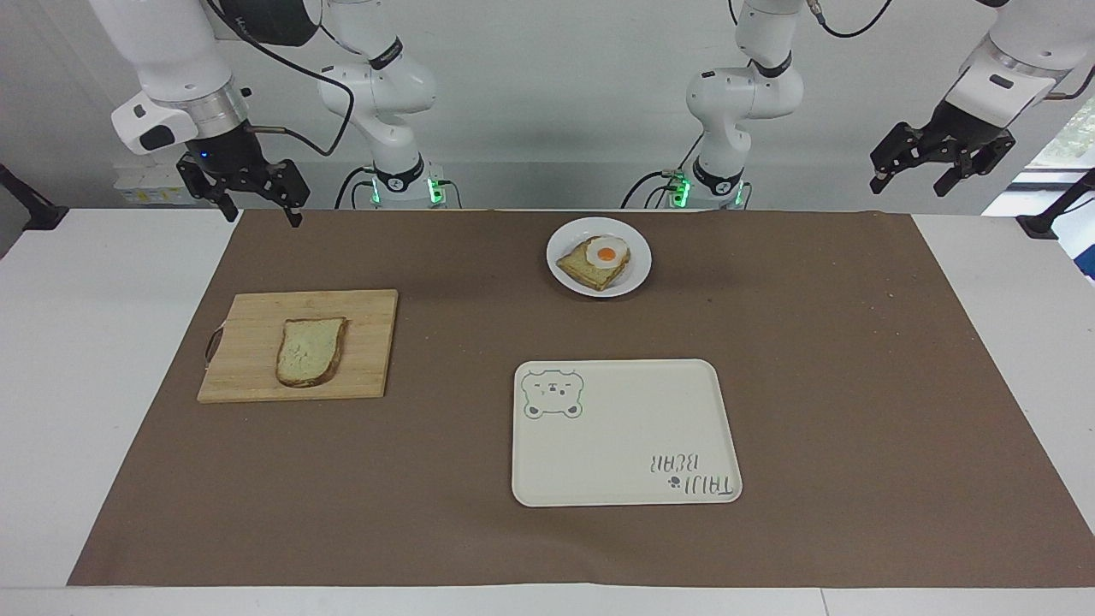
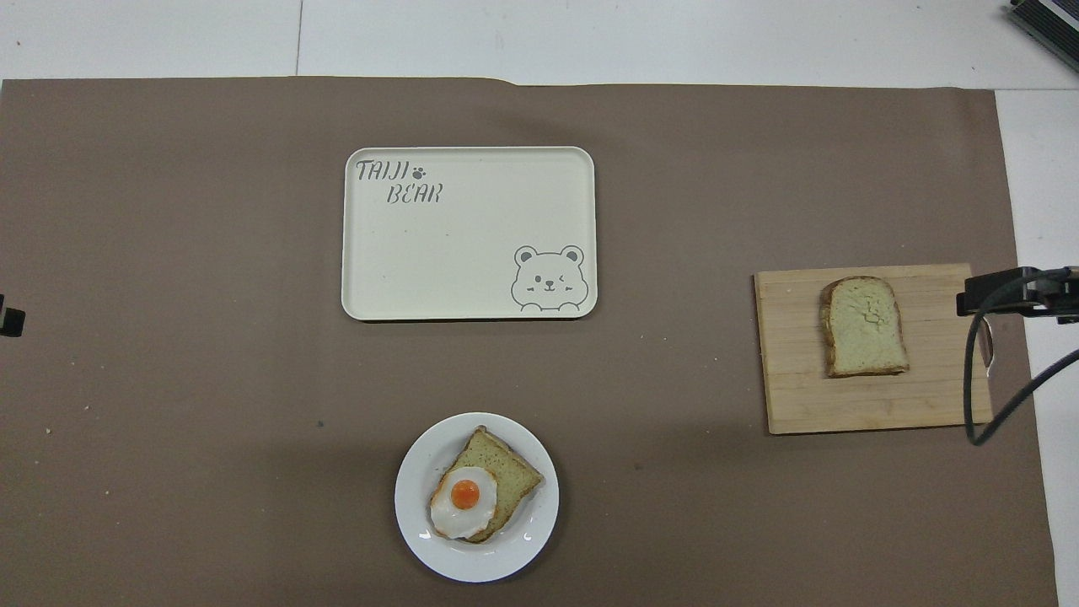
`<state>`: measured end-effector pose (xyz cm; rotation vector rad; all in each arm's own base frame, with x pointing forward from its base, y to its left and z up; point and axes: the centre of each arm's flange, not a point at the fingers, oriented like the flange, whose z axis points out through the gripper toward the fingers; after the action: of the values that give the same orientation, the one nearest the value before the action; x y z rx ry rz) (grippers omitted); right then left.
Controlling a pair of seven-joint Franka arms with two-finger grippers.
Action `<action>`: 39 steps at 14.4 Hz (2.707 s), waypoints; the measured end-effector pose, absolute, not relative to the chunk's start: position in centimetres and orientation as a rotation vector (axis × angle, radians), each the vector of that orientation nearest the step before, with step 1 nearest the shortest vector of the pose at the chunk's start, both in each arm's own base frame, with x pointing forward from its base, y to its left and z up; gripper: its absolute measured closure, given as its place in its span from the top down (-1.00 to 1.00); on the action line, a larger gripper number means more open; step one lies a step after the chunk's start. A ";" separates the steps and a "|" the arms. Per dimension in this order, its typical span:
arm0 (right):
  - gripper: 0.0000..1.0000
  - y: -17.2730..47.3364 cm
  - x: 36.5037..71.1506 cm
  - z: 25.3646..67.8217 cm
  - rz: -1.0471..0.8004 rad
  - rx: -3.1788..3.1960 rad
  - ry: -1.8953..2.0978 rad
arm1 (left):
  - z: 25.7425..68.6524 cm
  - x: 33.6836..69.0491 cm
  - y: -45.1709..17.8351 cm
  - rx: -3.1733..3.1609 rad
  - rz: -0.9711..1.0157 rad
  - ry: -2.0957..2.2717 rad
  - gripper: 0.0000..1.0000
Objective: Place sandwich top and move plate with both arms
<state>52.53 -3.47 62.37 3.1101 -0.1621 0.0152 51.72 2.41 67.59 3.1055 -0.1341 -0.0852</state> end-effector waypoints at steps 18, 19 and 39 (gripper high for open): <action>1.00 -3.6 52.5 62.5 0.018 3.110 -0.165 | 64.6 52.4 1.2 3.081 -0.114 -0.364 1.00; 1.00 -3.6 52.5 62.5 0.018 3.110 -0.165 | 64.6 52.5 1.3 3.082 -0.105 -0.362 1.00; 1.00 -4.2 52.5 62.5 0.018 3.110 -0.183 | 65.2 52.7 1.1 3.111 -0.060 -0.111 1.00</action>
<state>52.46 -4.20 62.46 3.1100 -0.1829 0.0177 52.68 1.08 65.24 3.1107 -0.1110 -0.0599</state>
